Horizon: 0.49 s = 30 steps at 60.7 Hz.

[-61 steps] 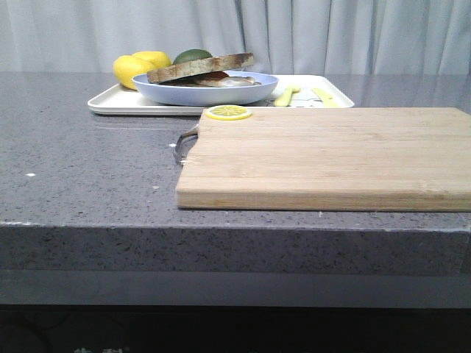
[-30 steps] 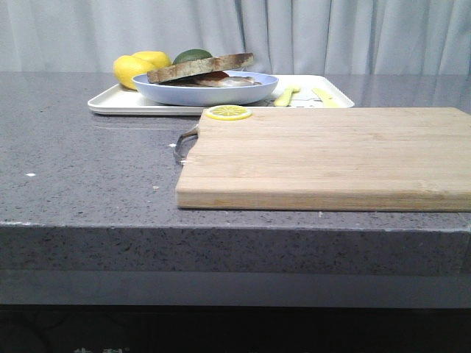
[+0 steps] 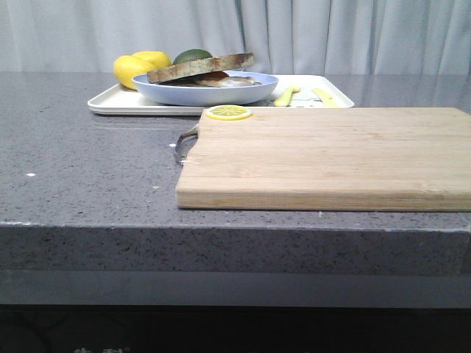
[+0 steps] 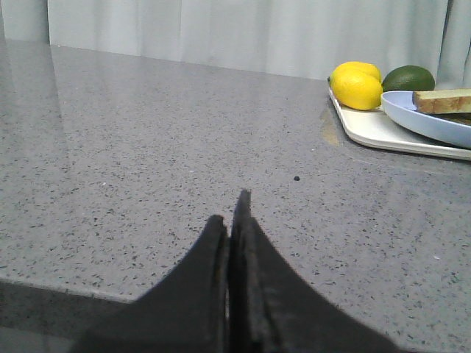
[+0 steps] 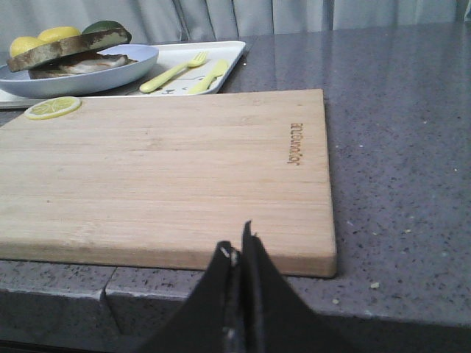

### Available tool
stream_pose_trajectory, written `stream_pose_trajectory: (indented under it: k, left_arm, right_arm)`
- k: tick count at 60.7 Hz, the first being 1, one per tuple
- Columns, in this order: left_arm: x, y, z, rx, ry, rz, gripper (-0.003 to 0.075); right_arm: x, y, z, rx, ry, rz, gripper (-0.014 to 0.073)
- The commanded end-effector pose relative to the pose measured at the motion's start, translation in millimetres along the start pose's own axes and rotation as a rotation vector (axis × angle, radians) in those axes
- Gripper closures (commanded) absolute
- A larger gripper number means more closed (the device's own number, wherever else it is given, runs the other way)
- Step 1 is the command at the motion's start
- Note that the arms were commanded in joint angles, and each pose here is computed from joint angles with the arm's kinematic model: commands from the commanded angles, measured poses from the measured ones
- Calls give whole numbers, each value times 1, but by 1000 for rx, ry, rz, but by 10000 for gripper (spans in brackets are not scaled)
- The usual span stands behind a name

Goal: Place bread and move sandwich to tray

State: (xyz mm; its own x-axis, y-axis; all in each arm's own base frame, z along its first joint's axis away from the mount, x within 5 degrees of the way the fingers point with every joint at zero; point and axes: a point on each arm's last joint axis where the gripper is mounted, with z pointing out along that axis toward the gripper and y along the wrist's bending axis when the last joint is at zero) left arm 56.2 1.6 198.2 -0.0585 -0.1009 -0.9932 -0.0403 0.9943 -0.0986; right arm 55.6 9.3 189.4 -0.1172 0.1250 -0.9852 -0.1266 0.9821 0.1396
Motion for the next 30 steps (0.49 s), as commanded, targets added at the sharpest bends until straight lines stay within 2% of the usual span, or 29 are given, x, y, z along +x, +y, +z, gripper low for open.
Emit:
stream_pose_trajectory:
  k: [1,18,30]
  left_arm:
    - [-8,0,-2,5,-99,-18,741]
    - [-8,0,-2,5,-99,-18,741]
    - [-8,0,-2,5,-99,-18,741]
  right_arm:
    - [-7,0,-2,0,-85,2,655]
    - [-7,0,-2,6,-85,2,655]
    - [-8,-4,-2,64,-94,5,655]
